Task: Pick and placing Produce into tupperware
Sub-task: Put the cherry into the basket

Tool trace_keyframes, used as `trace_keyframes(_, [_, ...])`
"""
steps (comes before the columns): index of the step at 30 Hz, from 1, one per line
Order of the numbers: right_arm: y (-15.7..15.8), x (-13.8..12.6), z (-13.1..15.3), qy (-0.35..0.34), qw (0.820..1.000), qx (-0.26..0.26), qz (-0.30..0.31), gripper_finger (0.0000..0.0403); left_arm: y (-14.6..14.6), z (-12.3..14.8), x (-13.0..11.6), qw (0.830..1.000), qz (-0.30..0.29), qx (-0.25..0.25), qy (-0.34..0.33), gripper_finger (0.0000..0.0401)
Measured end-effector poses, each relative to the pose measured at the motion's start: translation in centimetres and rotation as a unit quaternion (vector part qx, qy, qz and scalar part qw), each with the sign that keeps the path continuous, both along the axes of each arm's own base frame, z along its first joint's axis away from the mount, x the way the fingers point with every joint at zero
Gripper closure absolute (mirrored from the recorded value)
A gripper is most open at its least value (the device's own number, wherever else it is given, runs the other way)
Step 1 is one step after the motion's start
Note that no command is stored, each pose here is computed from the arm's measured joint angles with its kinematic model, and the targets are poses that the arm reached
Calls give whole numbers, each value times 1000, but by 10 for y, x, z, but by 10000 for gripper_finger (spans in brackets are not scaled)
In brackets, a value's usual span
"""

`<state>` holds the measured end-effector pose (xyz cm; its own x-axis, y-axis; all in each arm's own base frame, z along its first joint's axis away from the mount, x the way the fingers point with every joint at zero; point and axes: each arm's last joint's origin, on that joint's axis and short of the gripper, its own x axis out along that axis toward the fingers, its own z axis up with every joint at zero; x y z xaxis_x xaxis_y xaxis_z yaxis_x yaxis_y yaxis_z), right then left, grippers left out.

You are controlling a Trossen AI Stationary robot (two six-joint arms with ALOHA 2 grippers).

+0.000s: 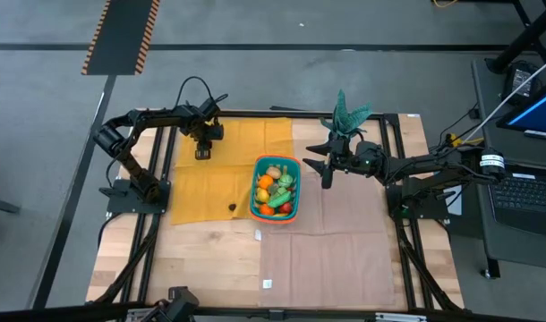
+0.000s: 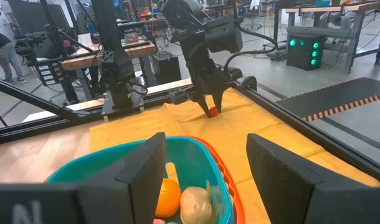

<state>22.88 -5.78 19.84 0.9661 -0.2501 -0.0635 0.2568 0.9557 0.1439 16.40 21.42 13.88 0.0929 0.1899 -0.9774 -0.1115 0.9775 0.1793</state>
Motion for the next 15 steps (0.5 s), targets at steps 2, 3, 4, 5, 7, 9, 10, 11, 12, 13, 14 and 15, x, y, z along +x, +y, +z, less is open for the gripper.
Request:
trace_keyframes(2, [0, 0, 0, 0, 1000, 0, 0, 178, 0, 0, 0, 1000, 0, 0, 1, 278])
trace_keyframes(3, [0, 0, 0, 0, 1000, 0, 0, 178, 0, 0, 0, 1000, 0, 0, 1, 277])
trace_keyframes(4, [0, 0, 0, 0, 1000, 0, 0, 178, 0, 0, 0, 1000, 4, 0, 0, 278])
trace_keyframes(5, [0, 0, 0, 0, 1000, 0, 0, 178, 0, 0, 0, 1000, 10, -1, -1, 281])
trace_keyframes(7, [0, 0, 0, 0, 1000, 0, 0, 178, 1, 1, 0, 1000, 19, -1, -2, 292])
trace_keyframes(9, [0, 0, 0, 0, 1000, 0, 0, 178, 3, 5, 2, 1000, 23, -3, 0, 301])
trace_keyframes(10, [0, 0, 0, 0, 1000, 0, 0, 178, 4, 7, 3, 1000, 24, -4, 0, 301])
trace_keyframes(11, [0, 0, 0, 0, 1000, 0, 0, 178, 5, 10, 4, 1000, 24, -4, 0, 301])
trace_keyframes(12, [0, 0, 0, 0, 1000, 0, 0, 178, 6, 13, 4, 1000, 25, -6, 0, 301])
trace_keyframes(13, [0, 0, 0, 0, 1000, 0, 0, 178, 7, 15, 5, 1000, 26, -9, 1, 301])
trace_keyframes(14, [0, 0, 0, 0, 1000, 0, 0, 178, 7, 18, 6, 1000, 28, -12, 1, 301])
trace_keyframes(15, [0, 0, 0, 0, 1000, 0, 0, 178, 9, 21, 7, 999, 33, -13, -2, 299])
